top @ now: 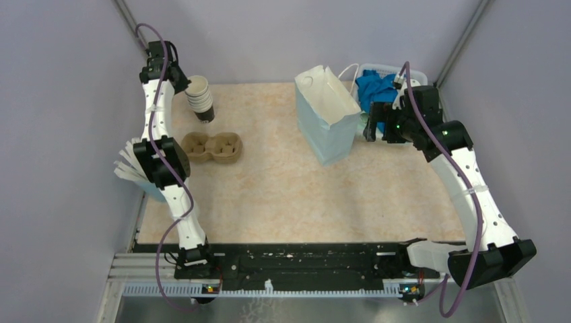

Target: Pack the takeout coffee

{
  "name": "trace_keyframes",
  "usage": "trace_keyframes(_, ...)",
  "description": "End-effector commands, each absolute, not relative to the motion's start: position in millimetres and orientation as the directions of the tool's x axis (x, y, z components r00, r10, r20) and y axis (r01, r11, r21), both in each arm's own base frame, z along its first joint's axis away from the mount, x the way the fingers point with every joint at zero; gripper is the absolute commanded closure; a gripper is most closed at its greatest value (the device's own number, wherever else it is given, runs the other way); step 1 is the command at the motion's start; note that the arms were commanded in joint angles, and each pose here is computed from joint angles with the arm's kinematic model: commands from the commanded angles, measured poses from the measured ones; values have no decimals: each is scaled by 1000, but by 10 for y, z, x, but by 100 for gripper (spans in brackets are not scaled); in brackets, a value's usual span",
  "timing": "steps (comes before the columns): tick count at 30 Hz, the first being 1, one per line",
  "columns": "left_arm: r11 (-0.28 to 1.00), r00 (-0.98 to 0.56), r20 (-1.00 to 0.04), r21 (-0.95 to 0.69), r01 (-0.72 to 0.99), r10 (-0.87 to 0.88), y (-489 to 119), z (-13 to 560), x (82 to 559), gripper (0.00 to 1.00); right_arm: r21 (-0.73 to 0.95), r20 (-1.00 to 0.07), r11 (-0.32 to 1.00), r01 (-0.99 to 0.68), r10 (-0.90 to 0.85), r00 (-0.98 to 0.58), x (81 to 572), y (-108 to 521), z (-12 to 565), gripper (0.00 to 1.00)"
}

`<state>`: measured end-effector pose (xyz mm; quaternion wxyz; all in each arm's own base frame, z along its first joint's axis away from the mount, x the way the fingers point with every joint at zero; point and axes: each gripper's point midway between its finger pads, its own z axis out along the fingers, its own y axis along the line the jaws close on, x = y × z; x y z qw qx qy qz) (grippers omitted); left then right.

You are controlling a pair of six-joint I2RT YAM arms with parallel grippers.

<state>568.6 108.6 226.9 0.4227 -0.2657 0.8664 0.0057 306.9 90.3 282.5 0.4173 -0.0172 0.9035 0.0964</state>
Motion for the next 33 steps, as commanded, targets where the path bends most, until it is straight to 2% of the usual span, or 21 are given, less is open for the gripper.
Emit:
trace_keyframes(1, 861, -404, -800, -255, -439, -443, 1095, 2772, 5727, 100, 159, -790, 979, -131, 46, -612, 3137, 918, 2938, 1)
trace_keyframes(11, 847, -336, -815, -313, -430, -472, 1119, 3071, 5689, 100, 164, -799, 977, -136, 51, -600, 3130, 922, 2992, 1)
trace_keyframes(25, 850, -217, -848, -396, -348, -484, 1033, 3896, 5375, 100, 202, -814, 964, -171, 68, -577, 3052, 988, 3136, 1)
trace_keyframes(33, 870, -265, -830, -455, -189, -492, 548, 4201, 5043, 100, 242, -814, 951, -192, 91, -574, 2924, 1032, 3194, 1)
